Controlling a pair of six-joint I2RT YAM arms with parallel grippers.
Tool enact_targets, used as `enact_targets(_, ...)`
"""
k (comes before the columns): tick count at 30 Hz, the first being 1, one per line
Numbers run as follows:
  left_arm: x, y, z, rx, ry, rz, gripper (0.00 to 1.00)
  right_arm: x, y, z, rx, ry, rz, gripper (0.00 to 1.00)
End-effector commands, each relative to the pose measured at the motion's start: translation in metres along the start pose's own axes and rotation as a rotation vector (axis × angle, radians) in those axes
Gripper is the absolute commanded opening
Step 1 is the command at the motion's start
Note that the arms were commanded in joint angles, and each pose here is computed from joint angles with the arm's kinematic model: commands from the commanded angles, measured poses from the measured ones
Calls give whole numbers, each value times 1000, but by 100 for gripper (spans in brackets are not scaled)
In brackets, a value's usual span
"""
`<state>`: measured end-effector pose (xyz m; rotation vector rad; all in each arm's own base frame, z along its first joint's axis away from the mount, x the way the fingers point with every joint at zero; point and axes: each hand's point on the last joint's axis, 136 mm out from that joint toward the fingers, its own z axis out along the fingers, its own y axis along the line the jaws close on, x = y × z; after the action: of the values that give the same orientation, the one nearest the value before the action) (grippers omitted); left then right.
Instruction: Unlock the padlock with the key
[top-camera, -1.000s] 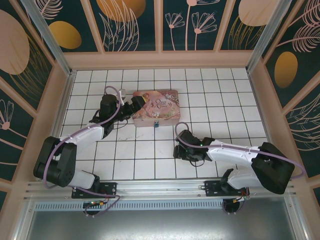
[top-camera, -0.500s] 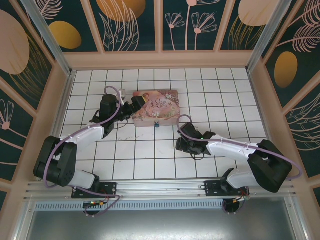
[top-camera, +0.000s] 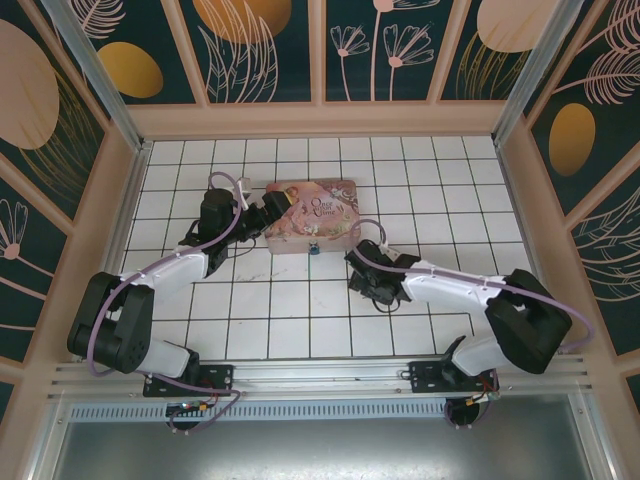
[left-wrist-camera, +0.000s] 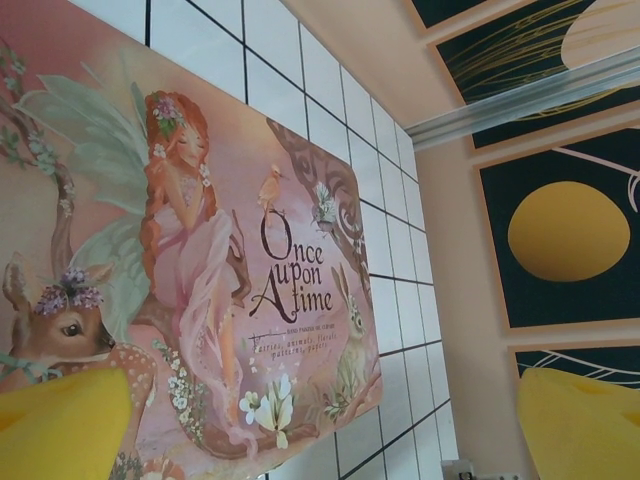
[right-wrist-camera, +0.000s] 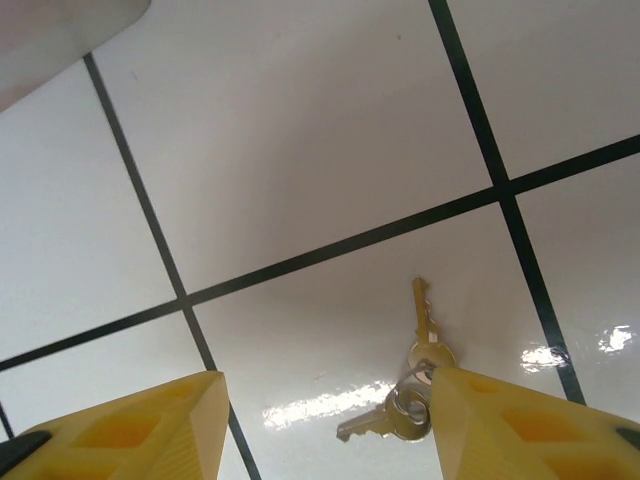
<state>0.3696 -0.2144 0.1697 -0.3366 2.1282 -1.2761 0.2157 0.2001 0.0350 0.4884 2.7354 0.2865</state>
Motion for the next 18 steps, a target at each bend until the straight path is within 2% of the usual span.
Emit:
enact_targets(1,-2,-11,-1,40,-12,27,99,1,-14,2,84,-11,31,56)
enact_targets(12,2,-11,0,52,8,31,98,17,-32,18,115,17,57,53)
enact_targets(18,3,-9,0,49,7,30,99,22,-33,28,142,36,29,48)
